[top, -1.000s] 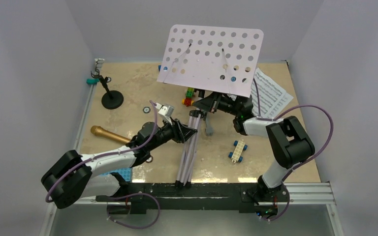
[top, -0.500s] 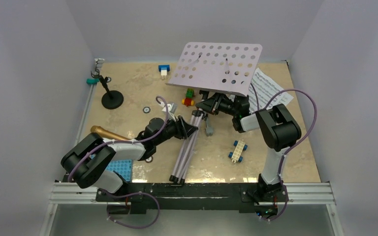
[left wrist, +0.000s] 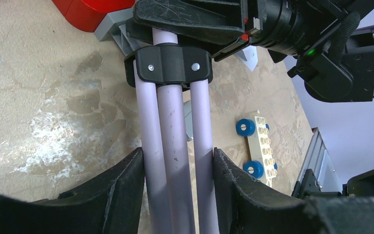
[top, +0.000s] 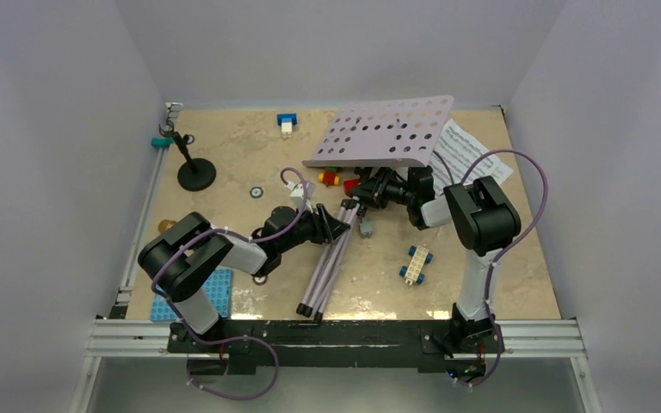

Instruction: Pack up the instrument practice props

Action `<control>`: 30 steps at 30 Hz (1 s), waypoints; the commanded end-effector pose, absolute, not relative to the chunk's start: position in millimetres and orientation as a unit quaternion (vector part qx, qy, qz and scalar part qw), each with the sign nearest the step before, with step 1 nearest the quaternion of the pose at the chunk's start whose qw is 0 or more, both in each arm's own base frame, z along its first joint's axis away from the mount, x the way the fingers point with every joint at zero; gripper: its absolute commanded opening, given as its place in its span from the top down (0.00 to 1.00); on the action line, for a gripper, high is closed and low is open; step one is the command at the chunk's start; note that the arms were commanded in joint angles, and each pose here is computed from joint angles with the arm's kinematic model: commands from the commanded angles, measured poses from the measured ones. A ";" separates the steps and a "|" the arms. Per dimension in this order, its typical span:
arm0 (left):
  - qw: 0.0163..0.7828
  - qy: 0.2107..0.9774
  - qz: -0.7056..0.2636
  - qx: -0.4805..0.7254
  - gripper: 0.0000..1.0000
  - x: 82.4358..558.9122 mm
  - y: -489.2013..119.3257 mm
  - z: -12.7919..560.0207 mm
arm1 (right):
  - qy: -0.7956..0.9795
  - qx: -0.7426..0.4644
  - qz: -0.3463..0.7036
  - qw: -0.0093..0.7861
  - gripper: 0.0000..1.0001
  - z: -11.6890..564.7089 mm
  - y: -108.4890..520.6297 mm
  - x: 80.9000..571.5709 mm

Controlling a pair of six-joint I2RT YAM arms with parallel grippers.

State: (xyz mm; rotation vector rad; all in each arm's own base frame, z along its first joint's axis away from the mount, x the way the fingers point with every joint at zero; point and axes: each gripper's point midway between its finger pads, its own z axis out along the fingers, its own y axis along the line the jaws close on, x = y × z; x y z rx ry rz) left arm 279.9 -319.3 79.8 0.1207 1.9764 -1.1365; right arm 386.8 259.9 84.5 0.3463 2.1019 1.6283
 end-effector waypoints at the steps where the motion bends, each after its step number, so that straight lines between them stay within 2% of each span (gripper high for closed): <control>1: 0.436 0.772 -0.456 0.077 1.00 282.7 -322.8 84.2 | 0.717 0.098 0.586 0.365 1.00 151.8 238.8 437.4; 7: 0.436 0.773 -0.456 0.070 1.00 283.7 -321.4 80.9 | 0.728 0.123 0.579 0.346 0.68 140.1 233.0 425.5; 13: 0.442 0.769 -0.457 0.060 1.00 284.8 -318.5 82.2 | 0.733 0.147 0.577 0.328 0.50 133.9 225.8 412.4; 18: 0.446 0.763 -0.465 0.055 1.00 285.0 -318.7 86.9 | 0.735 0.154 0.581 0.314 0.44 131.6 222.9 397.5; 20: 0.446 0.760 -0.469 0.057 1.00 283.8 -319.2 89.1 | 0.737 0.156 0.579 0.313 0.37 130.2 221.0 389.7; 24: 0.451 0.751 -0.479 0.059 1.00 282.1 -319.7 100.4 | 0.742 0.156 0.575 0.308 0.37 129.4 217.7 369.3; 30: 0.457 0.735 -0.496 0.063 0.76 278.6 -321.4 126.6 | 0.762 0.146 0.556 0.298 0.36 124.1 211.1 337.3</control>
